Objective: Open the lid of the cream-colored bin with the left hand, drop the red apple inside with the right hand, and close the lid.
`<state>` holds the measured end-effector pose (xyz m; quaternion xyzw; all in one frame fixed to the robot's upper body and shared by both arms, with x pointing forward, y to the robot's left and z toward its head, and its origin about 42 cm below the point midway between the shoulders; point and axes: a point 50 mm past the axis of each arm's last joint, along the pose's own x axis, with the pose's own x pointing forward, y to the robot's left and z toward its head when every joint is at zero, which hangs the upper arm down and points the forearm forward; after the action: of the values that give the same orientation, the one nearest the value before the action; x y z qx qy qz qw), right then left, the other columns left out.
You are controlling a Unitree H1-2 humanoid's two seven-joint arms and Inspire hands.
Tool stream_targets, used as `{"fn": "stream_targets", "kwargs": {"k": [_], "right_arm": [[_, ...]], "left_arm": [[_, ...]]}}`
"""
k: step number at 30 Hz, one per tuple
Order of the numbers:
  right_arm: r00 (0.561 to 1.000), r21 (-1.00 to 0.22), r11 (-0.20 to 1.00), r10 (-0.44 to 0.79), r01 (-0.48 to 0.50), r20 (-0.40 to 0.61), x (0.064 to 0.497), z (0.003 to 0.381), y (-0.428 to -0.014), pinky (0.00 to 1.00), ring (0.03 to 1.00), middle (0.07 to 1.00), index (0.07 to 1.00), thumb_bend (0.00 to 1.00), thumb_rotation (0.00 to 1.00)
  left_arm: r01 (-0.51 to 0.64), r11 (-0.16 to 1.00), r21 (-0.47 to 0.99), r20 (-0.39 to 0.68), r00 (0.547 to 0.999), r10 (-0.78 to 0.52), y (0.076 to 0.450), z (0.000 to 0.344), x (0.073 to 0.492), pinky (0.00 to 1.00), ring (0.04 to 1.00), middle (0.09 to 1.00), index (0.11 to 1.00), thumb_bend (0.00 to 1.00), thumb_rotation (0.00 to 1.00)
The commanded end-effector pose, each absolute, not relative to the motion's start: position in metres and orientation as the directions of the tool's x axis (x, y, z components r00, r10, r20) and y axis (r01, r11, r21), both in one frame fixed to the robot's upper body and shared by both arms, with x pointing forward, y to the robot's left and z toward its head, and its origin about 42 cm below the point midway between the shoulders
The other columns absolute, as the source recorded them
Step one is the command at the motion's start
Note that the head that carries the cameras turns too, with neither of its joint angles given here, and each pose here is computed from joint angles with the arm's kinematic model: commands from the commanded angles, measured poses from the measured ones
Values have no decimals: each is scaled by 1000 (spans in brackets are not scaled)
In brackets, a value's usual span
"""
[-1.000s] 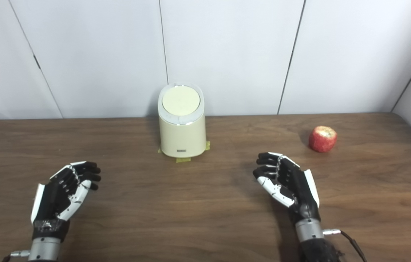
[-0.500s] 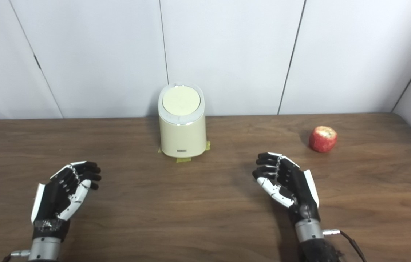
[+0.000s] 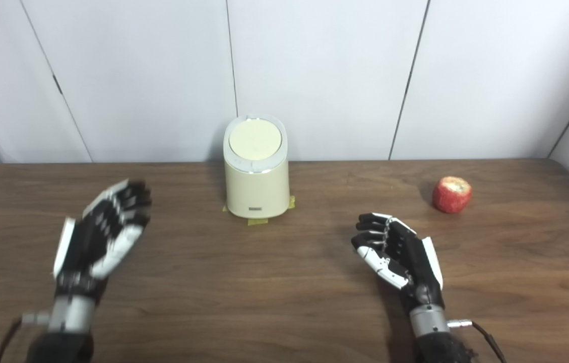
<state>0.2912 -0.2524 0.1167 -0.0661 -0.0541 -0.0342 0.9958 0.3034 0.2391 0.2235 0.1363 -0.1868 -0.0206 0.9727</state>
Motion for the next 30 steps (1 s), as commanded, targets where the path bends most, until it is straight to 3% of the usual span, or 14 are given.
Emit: {"fn": "stream_targets", "kwargs": {"k": [1,6,7,10,12,15,17,22,30], "right_arm": [[976,-129,989,-37,66,214,301,134,-251,513,606,642,635,313,308],[976,-142,988,-28,59,216,301,135,-251,515,605,639,632,329,347],[976,-140,988,-28,60,215,300,135,-250,517,605,639,631,334,339],[977,-139,988,-30,61,213,300,135,-250,513,602,637,629,333,323],[977,-140,988,-30,61,212,299,135,-250,515,602,636,629,333,317],[976,-145,988,-29,62,215,299,134,-250,513,601,636,627,328,311],[977,-143,988,-30,62,212,298,134,-250,514,600,636,629,331,313],[977,-140,988,-33,64,209,299,132,-249,509,599,636,630,329,293],[979,-145,987,-39,69,202,297,131,-245,520,603,637,632,326,294]], "left_arm": [[27,938,345,412,894,-177,232,267,325,810,896,906,901,959,687],[27,907,420,395,894,-210,214,311,359,854,944,937,939,1000,674],[15,905,425,393,898,-200,209,318,365,880,966,960,959,964,617],[-35,894,447,386,909,-158,196,335,384,880,974,980,974,976,549],[-76,868,491,386,912,-138,189,344,395,861,975,994,985,990,563],[-140,816,560,396,911,-115,177,356,413,923,997,1000,999,979,593],[-189,773,606,411,906,-100,169,361,423,979,1000,1000,1000,993,610],[-286,673,682,441,895,-67,150,363,445,1000,1000,1000,1000,994,611],[-300,590,749,409,911,-58,127,358,472,1000,1000,1000,1000,1000,555]]}}
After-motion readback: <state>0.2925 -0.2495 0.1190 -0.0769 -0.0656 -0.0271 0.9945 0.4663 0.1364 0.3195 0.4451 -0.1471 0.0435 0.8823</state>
